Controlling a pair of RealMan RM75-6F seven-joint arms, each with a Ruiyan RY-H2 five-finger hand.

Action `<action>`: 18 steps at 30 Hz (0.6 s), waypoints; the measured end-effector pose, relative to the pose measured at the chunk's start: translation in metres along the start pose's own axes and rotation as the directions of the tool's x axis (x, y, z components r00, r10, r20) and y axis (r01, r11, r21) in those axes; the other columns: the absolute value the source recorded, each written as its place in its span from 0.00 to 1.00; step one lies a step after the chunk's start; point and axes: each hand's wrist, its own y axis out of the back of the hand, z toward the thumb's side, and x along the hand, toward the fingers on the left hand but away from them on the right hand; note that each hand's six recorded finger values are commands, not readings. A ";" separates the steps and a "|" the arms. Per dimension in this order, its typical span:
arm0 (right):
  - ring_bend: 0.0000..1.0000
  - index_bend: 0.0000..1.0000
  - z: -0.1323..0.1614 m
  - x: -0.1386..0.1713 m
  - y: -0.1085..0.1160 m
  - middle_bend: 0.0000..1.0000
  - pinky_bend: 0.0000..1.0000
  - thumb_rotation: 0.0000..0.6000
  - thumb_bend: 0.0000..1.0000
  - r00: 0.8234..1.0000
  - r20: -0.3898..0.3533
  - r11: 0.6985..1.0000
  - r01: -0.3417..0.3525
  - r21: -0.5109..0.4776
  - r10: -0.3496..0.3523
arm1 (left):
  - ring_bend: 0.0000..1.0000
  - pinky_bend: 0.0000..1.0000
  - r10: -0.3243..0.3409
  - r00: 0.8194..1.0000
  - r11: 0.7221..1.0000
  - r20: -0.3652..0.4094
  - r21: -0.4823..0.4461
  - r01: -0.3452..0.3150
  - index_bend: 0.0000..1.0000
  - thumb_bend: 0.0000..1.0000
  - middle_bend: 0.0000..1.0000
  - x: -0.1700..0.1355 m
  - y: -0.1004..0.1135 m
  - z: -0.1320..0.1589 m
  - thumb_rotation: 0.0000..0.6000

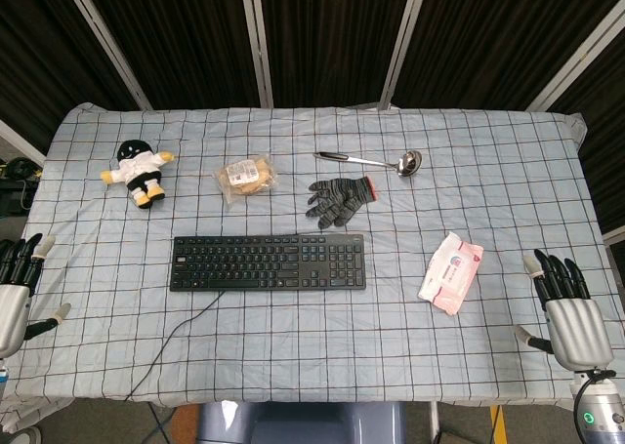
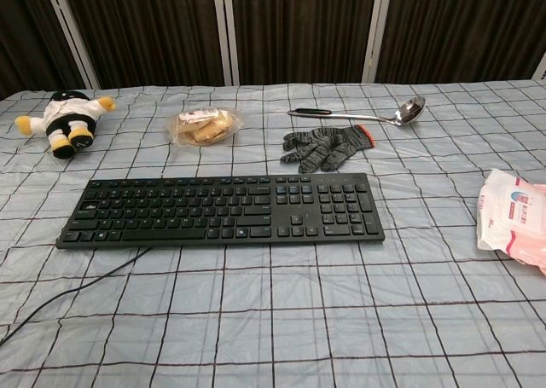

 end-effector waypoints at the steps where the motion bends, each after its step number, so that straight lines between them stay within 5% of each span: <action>1: 0.00 0.00 0.000 0.000 0.000 0.00 0.00 1.00 0.05 1.000 0.001 1.000 0.000 0.000 0.000 | 0.00 0.00 0.000 1.000 1.000 0.000 0.000 0.000 0.00 0.14 0.00 0.000 0.000 0.000 1.00; 18: 0.00 0.00 -0.001 0.000 -0.001 0.00 0.00 1.00 0.05 1.000 0.009 1.000 -0.007 0.002 0.007 | 0.00 0.00 -0.014 1.000 1.000 0.004 -0.002 0.014 0.00 0.14 0.00 0.001 -0.003 0.002 1.00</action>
